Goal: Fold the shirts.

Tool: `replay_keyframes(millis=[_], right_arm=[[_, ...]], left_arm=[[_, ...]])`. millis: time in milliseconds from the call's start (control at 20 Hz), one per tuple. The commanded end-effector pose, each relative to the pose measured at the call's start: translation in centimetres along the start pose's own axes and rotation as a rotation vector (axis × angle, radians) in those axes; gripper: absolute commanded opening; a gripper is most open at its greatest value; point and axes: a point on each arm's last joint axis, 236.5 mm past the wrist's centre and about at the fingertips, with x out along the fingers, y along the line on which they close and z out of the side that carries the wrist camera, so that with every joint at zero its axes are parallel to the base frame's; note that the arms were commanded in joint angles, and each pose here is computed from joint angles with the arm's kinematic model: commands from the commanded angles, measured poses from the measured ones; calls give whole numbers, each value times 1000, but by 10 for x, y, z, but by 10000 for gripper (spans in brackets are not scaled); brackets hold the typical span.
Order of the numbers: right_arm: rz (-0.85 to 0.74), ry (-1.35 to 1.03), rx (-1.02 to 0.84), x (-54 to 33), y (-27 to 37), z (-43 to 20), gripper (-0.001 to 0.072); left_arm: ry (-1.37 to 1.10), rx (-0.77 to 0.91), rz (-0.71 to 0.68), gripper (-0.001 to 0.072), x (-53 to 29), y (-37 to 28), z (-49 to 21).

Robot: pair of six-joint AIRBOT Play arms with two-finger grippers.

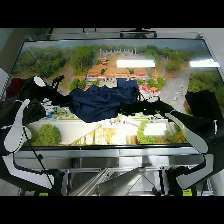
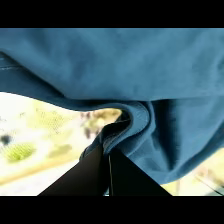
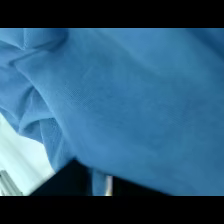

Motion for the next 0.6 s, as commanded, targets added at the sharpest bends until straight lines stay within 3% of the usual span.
replay_keyframes(millis=[0,250,400,550], right_arm=[[34,42,-6,2,12,-9,39],[154,-77,-145,-70,89,22,19],[266,-337,-412,-201,199,54,19],[305,-669,-744,-350,311,32,19]], left_arm=[[-61,39,-75,22,-15,-24,10],[-355,111,-193,22,-117,-71,36],[-692,302,-393,22,-258,-157,38],[-1013,507,-417,21,-393,-236,-4]])
